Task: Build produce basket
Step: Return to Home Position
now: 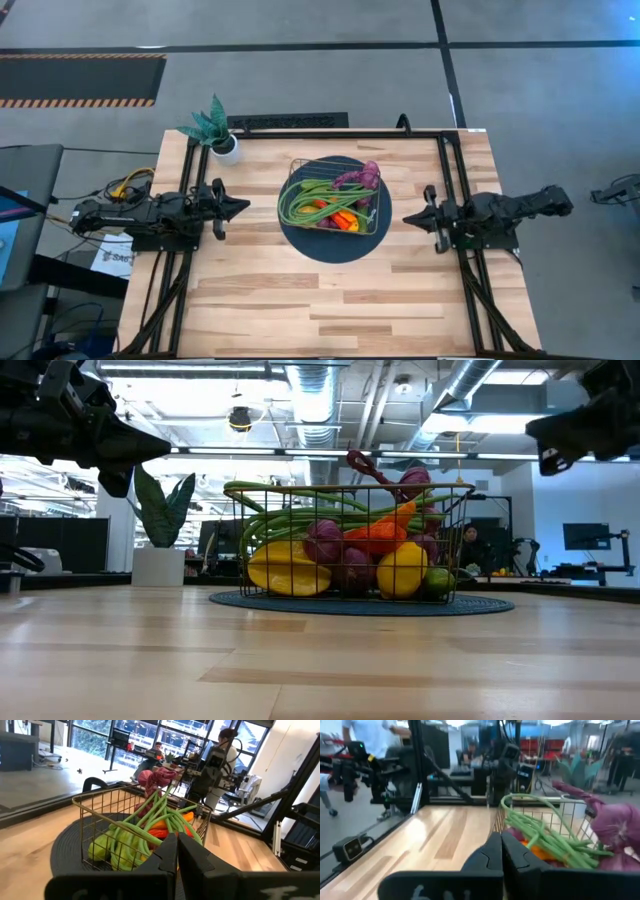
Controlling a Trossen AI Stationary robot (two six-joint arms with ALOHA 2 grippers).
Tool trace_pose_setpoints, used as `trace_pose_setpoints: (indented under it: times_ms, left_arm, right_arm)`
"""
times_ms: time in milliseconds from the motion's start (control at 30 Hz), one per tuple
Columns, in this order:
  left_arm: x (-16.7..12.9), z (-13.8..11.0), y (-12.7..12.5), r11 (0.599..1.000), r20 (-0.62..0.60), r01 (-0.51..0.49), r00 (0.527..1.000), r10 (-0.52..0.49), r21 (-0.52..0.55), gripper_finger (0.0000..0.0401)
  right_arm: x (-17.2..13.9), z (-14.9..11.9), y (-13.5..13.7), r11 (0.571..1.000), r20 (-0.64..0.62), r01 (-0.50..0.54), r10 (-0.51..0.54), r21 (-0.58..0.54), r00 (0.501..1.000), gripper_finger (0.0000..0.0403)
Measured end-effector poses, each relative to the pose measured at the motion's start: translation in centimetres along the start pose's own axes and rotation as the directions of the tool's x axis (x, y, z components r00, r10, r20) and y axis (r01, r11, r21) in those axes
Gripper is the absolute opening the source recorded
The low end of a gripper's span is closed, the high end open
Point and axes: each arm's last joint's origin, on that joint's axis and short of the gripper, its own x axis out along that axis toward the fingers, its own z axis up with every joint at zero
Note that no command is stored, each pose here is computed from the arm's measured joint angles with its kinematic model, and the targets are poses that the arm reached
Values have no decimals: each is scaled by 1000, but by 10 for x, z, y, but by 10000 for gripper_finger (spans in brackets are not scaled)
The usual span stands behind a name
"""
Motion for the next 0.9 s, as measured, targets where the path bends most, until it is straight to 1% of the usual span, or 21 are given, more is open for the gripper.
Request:
trace_pose_setpoints:
  times_ms: [67, 133, 200, 367, 467, 600, 700, 800, 900]
  left_arm:
    - [0, 0, 0, 1000, 0, 0, 1000, 0, -8, 0]
    - [0, 0, 0, 1000, -1, 0, 1000, 0, -5, 0]
    - [0, 0, 0, 1000, 0, 0, 1000, 0, 0, 0]
    - [0, 0, 0, 1000, -1, 1, 1000, -1, 3, 0]
    - [0, 0, 0, 999, -1, 1, 1000, -1, 35, 0]
    - [0, 0, 0, 994, -1, 1, 1000, -1, 110, 0]
    - [0, 0, 0, 990, -1, 1, 1000, -1, 144, 0]
    - [0, 0, 0, 991, -1, 1, 1000, -1, 133, 0]
    - [0, 0, 0, 993, -1, 1, 1000, -1, 121, 0]
  right_arm:
    - [3, -10, 0, 1000, 32, 5, -5, -3, 999, 3]
    - [4, -12, -1, 1000, 23, 16, -16, 19, 1000, 3]
    - [4, -12, -2, 1000, 21, 14, -14, 17, 1000, 3]
    - [4, -10, -5, 999, 36, 19, -18, -33, 999, 3]
    - [4, -12, -6, 1000, 21, -4, 4, -1, 1000, 3]
    - [4, -15, -7, 999, -8, -26, 26, 45, 1000, 3]
    - [5, -15, -10, 998, -9, -1, 1, 64, 1000, 3]
    - [5, -15, -13, 994, -9, 36, -35, 105, 999, 8]
    - [4, -15, -17, 991, -9, 73, -72, 116, 997, 17]
